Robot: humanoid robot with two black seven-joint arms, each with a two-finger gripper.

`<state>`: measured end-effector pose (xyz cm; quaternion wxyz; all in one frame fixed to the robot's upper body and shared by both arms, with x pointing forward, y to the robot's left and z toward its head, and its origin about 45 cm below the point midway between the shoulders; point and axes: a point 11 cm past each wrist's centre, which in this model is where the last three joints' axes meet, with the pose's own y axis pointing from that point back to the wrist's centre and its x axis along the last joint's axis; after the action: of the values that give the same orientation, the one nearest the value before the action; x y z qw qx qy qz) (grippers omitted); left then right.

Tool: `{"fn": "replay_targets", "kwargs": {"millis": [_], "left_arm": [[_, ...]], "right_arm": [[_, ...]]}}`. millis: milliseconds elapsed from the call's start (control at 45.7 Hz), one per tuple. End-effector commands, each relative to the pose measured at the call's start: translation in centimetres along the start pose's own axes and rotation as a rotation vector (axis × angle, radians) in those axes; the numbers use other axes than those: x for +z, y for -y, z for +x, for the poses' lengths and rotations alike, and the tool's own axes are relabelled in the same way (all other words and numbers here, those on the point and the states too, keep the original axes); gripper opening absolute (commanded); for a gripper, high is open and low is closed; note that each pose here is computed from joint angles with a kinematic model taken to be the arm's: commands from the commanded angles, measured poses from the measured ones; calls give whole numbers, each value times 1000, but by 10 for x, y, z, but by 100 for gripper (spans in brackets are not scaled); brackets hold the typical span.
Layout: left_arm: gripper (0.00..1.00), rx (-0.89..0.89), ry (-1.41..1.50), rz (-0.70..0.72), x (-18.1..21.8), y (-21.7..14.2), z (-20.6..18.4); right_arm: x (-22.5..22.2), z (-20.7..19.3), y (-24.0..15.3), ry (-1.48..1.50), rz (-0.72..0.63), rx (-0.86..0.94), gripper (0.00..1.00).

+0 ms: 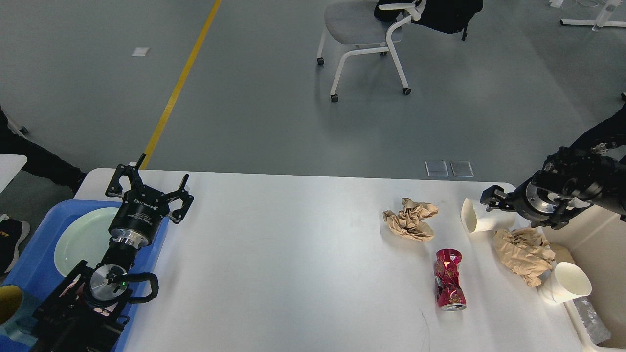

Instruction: Tidy desktop

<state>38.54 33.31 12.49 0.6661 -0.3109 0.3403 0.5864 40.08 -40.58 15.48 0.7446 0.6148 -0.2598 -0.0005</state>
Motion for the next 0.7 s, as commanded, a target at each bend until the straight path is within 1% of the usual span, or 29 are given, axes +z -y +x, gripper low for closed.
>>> {"fn": "replay_targets", "kwargs": {"millis": [0,153,328,416,525,591,679], "left_arm": [[96,0,0,0,0,0,0],[96,0,0,0,0,0,0],[96,0,0,0,0,0,0],[96,0,0,0,0,0,0],[96,0,0,0,0,0,0],[96,0,0,0,0,0,0],[96,0,0,0,0,0,0]], "right_arm": [[2,-20,13,-168,-12,-32,100],[-1,-28,18,-178,50,-52,99],[2,-31,21,-172,48,-54,99],[1,-26,15,-163,56,-52,99],[-3,-11,-6,-148,69,-73,99],[-11,-10,-21,-156,85,-154,100],[-24,-1,-52,-186,104,-248,100]]}}
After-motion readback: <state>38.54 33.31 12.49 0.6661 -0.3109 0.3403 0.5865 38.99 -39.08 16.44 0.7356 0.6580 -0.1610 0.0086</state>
